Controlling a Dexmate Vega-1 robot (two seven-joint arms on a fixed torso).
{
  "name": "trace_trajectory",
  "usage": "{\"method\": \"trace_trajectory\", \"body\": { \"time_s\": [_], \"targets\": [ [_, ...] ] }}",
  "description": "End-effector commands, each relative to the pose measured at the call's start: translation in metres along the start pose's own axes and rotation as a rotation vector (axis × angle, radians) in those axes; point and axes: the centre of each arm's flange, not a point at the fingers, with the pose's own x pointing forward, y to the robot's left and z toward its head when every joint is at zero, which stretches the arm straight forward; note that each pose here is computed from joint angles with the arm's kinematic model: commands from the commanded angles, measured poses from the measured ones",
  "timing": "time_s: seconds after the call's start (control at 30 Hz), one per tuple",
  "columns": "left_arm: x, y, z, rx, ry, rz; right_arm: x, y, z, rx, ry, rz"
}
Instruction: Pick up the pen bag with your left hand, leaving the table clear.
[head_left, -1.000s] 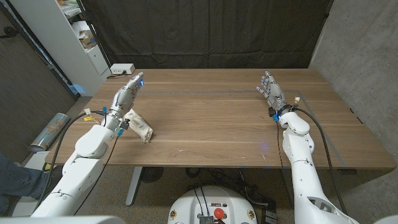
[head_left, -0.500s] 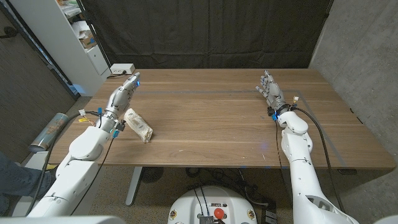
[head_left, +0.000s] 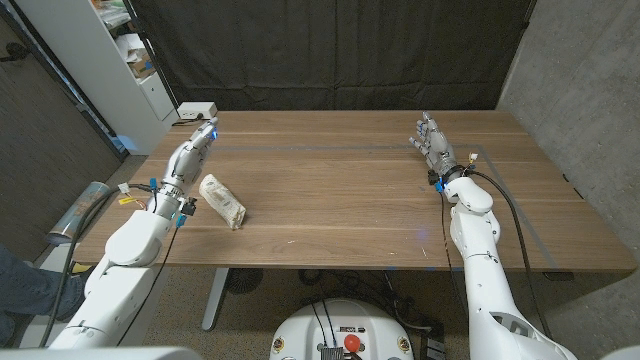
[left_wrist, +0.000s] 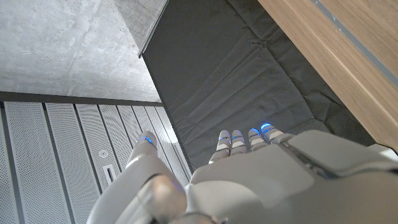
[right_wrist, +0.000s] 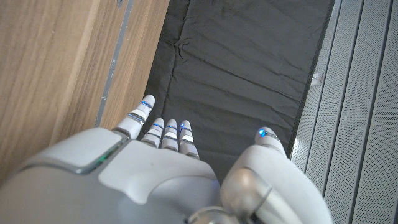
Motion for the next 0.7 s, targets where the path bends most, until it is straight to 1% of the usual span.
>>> {"method": "trace_trajectory", "body": {
  "time_s": [0.03, 0.1, 0.23, 0.3, 0.43, 0.53, 0.7],
  "targets": [
    [-0.024, -0.001, -0.002, 0.056, -0.009, 0.053, 0.002, 0.005, 0.002, -0.008, 0.002, 0.008],
    [-0.027, -0.002, -0.002, 0.080, -0.008, 0.064, 0.002, 0.006, 0.002, -0.007, 0.002, 0.010],
    [-0.031, -0.002, -0.001, 0.085, -0.014, 0.066, 0.001, 0.006, 0.001, -0.006, 0.003, 0.012],
    [-0.034, -0.002, 0.002, 0.131, -0.011, 0.080, 0.001, 0.007, 0.001, -0.006, 0.003, 0.013],
    [-0.037, -0.002, 0.005, 0.158, -0.018, 0.091, -0.002, 0.007, 0.000, -0.007, 0.005, 0.014],
    [-0.039, -0.001, 0.005, 0.151, -0.018, 0.088, -0.003, 0.006, 0.000, -0.007, 0.006, 0.013],
    [-0.042, -0.001, 0.007, 0.175, -0.018, 0.098, -0.006, 0.006, 0.000, -0.010, 0.007, 0.013]
  ]
}}
